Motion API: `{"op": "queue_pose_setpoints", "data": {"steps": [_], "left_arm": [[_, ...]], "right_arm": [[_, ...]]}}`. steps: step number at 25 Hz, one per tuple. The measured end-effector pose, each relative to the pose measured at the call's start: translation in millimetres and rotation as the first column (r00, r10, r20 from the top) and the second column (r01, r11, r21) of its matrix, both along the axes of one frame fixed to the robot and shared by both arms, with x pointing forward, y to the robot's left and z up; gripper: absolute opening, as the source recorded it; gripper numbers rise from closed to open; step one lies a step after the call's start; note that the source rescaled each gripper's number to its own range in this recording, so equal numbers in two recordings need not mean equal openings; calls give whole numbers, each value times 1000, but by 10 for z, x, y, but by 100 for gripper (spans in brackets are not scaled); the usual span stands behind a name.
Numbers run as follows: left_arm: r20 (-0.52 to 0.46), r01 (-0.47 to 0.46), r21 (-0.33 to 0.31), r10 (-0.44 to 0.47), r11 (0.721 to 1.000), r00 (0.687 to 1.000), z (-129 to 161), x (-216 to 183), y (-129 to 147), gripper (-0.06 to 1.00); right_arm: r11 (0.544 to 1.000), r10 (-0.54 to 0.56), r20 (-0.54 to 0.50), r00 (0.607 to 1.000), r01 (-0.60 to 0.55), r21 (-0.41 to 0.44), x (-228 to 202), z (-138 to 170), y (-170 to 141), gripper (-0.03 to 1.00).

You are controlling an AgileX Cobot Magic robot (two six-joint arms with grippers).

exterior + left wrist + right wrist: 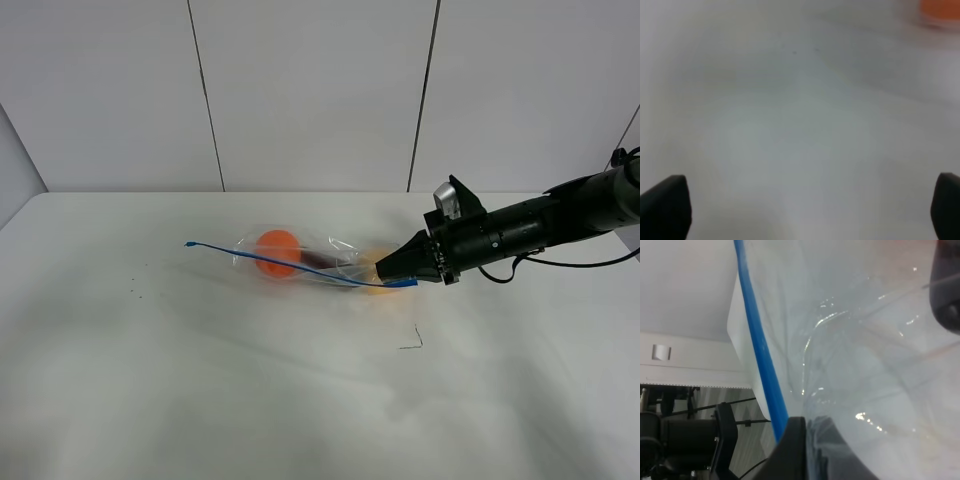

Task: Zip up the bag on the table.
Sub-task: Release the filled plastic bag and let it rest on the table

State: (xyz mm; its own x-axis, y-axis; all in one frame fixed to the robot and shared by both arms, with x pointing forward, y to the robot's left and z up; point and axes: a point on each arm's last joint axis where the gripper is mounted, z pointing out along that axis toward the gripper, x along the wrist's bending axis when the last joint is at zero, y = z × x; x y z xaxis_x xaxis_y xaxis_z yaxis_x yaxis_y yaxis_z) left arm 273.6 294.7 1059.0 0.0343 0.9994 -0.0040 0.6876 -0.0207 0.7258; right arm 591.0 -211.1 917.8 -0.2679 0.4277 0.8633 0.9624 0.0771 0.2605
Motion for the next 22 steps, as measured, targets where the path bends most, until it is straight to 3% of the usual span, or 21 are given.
{"op": "queue_pose_setpoints", "data": {"steps": [12, 22], "left_arm": [[184, 22, 25, -26, 999, 983, -91, -435, -76, 100], [155, 41, 37, -47, 998, 987, -176, -466, -86, 100]], "right_arm": [[1000, 5, 9, 1000, -5, -1, 0, 0, 0, 0], [1000, 8, 11, 1000, -8, -3, -3, -2, -1, 0]]}}
